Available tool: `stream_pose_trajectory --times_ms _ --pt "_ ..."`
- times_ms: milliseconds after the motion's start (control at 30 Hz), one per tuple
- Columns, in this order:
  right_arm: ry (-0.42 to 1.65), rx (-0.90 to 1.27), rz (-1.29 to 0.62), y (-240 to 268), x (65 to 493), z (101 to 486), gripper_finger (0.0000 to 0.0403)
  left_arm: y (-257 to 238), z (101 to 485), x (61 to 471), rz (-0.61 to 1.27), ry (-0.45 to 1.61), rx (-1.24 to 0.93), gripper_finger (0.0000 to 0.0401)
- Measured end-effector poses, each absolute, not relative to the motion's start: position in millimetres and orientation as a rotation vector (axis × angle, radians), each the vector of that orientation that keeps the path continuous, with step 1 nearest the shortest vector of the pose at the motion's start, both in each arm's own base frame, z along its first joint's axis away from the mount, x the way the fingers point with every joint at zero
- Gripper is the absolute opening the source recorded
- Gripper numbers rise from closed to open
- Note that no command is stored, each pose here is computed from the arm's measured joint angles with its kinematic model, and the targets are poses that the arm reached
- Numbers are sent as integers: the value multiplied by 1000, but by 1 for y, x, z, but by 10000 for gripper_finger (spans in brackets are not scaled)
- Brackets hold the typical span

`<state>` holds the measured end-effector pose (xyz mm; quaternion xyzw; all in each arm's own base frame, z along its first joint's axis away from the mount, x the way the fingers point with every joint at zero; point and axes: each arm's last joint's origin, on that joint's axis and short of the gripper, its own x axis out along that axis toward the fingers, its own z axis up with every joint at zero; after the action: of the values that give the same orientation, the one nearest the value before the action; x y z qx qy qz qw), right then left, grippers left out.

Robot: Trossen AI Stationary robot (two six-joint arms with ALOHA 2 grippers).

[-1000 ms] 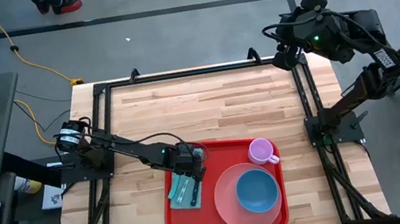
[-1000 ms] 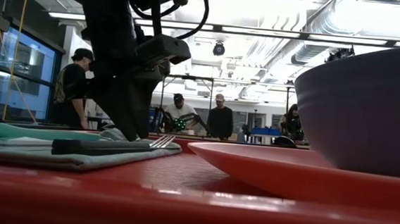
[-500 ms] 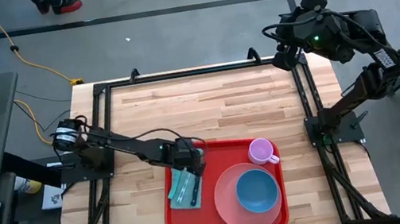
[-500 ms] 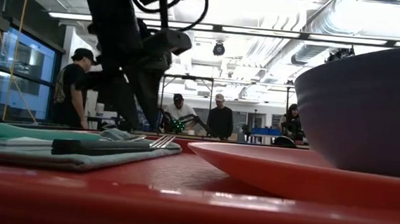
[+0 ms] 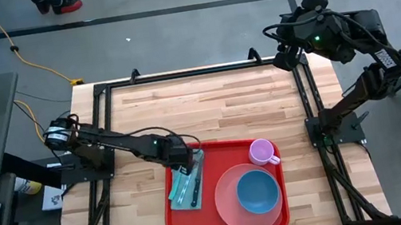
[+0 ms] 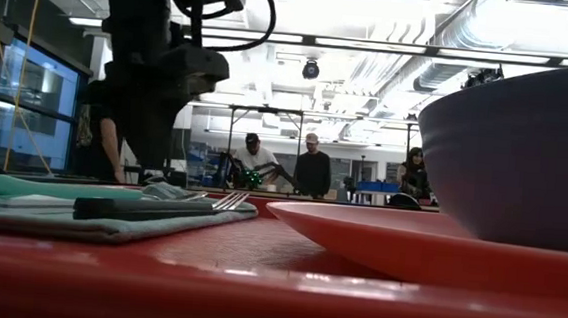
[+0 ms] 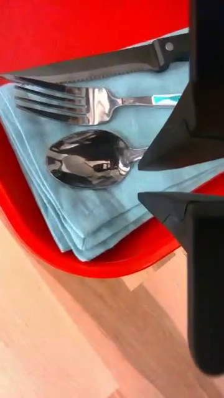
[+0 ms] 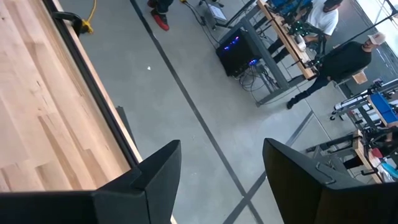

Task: Set up tray
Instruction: Adjust the red serving tray

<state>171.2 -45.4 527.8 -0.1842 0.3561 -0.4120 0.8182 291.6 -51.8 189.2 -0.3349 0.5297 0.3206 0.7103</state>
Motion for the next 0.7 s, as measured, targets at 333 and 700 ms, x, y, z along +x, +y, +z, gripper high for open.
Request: stream_pose_trajectory --times_ms 333,700 --pt "759 -395 -879 -45 171 528 206 -57 189 291 608 1253 -745 18" --pt "759 -395 -879 -45 171 528 206 -79 188 282 518 1356 -753 19"
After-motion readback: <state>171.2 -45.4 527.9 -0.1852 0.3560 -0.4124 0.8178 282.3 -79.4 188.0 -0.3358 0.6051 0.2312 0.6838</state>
